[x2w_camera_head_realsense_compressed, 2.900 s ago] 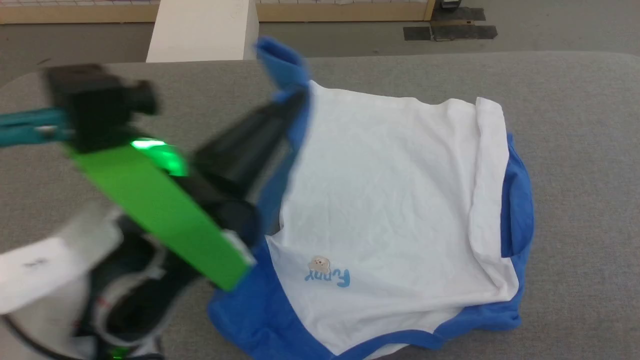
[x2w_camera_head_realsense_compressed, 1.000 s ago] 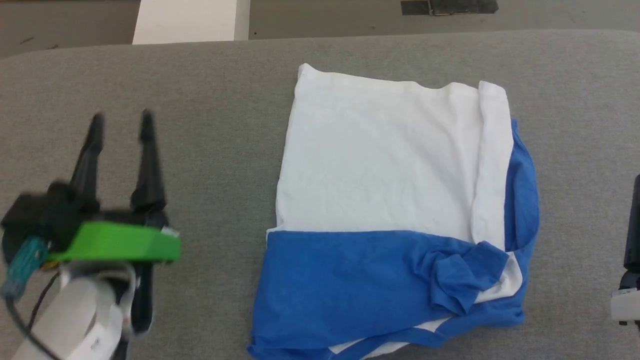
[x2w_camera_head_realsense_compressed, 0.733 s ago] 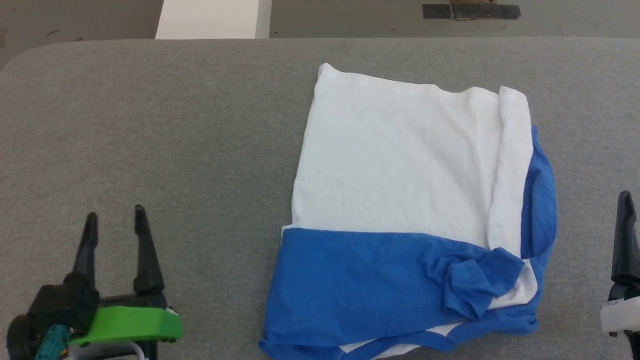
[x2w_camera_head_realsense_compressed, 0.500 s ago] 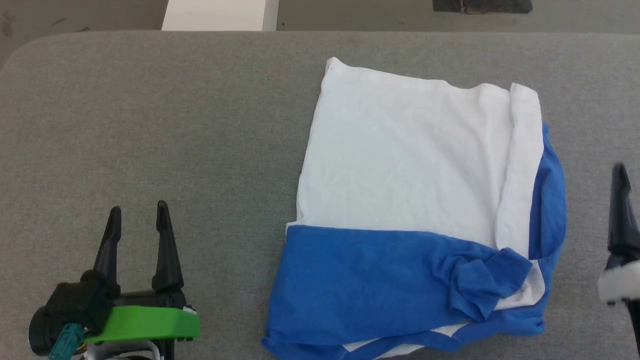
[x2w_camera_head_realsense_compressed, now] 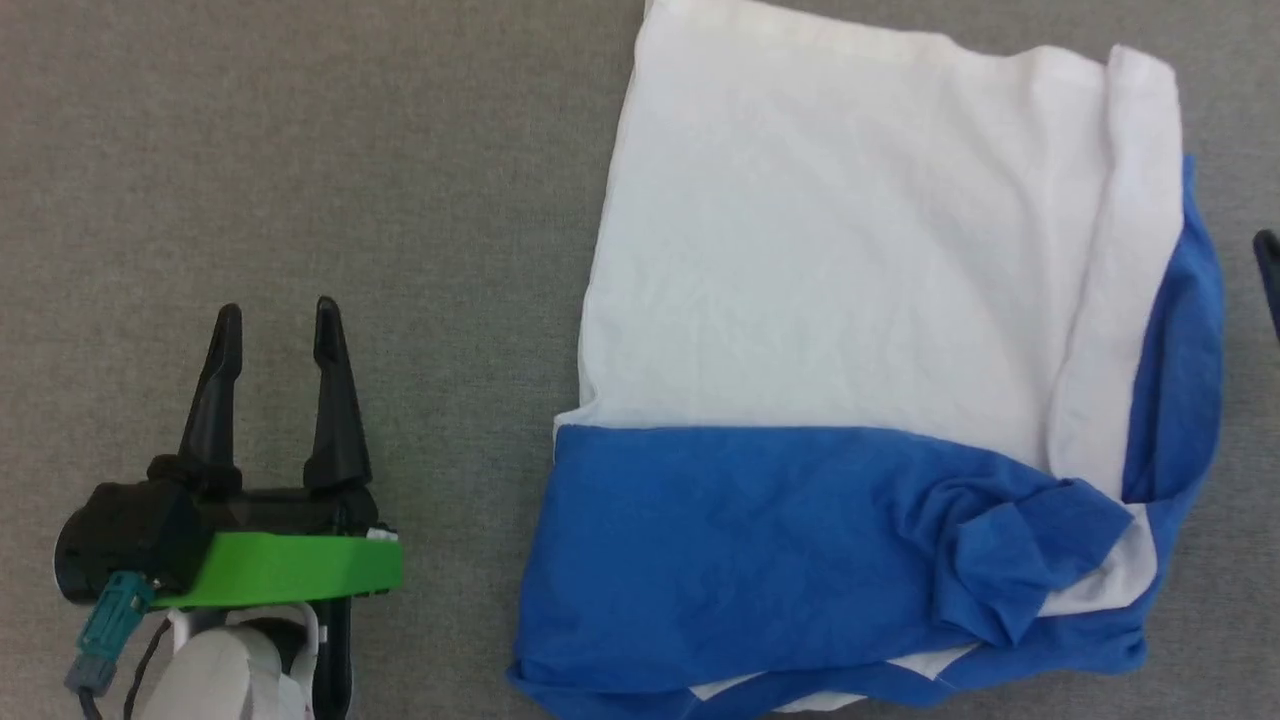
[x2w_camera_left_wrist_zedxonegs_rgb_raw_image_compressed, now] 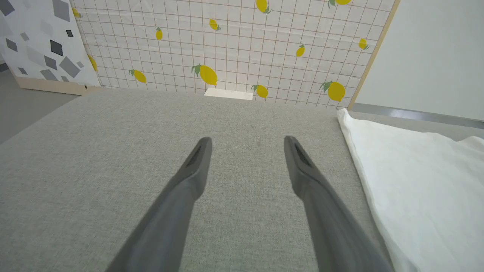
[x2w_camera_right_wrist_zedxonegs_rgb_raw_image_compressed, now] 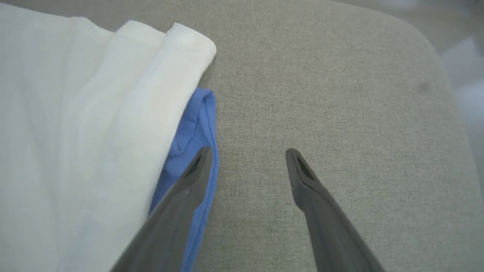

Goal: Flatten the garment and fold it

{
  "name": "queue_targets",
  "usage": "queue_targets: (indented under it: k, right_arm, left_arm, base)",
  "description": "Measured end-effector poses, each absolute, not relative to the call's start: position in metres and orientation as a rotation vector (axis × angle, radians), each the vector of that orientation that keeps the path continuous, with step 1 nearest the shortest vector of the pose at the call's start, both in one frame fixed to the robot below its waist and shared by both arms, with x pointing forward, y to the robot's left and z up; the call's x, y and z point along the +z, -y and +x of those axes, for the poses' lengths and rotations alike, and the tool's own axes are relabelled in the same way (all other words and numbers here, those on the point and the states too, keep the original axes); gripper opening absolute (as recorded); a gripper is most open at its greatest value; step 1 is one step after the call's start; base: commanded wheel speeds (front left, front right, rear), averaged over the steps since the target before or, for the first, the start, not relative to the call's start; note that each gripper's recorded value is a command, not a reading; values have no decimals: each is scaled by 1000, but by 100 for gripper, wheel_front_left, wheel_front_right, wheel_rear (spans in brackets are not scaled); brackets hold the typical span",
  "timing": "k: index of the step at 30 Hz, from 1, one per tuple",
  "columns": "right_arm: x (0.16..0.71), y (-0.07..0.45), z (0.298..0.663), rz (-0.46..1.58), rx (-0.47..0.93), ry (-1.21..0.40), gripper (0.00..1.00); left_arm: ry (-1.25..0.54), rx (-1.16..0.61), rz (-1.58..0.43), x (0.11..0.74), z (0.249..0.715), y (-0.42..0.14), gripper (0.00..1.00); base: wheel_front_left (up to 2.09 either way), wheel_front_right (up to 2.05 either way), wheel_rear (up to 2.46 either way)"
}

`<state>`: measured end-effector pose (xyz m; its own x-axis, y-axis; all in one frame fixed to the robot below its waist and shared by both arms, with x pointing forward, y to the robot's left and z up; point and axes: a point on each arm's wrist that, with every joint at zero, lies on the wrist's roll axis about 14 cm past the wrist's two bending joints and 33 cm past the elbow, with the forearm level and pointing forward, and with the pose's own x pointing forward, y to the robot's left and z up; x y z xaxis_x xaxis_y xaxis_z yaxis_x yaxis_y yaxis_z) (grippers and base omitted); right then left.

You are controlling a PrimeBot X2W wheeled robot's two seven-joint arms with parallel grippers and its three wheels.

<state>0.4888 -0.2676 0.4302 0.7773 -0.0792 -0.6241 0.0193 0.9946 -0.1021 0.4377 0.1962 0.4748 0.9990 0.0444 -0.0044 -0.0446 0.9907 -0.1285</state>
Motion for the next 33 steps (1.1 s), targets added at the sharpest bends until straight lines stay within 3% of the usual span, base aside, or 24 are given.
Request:
queue_targets:
  k: [6,7,8,9,15,20,27,28,33]
  right_arm:
    - [391,247,487,-67,9,-803,100]
    - [384,242,485,-64,23,-828,93]
    - [378,238,483,-56,32,-845,50]
    - [374,236,483,-49,34,-851,0]
    - [373,236,490,-29,18,-791,0]
    - [392,278,487,-41,-114,-703,0]
    - [383,341,408,7,-343,-793,0]
    - [377,344,389,23,-377,-794,100]
    - [390,330,407,1,-325,-690,100]
  left_arm:
    - [-53,66,-118,452,439,-202,100]
    - [-56,69,-117,451,439,-203,100]
    - [-58,72,-112,450,439,-205,100]
    - [-59,74,-109,449,440,-206,100]
    - [-70,89,-94,445,439,-212,100]
    - [-54,81,-99,451,439,-210,100]
    - [-21,47,-119,463,441,-198,100]
    - [-26,35,-124,463,442,-194,100]
    - [-35,19,-124,461,445,-190,100]
  base:
    - [0,0,0]
    - [0,0,0]
    - [0,0,0]
    - [0,0,0]
    - [0,0,0]
    - [0,0,0]
    - [0,0,0]
    - [0,0,0]
    - [0,0,0]
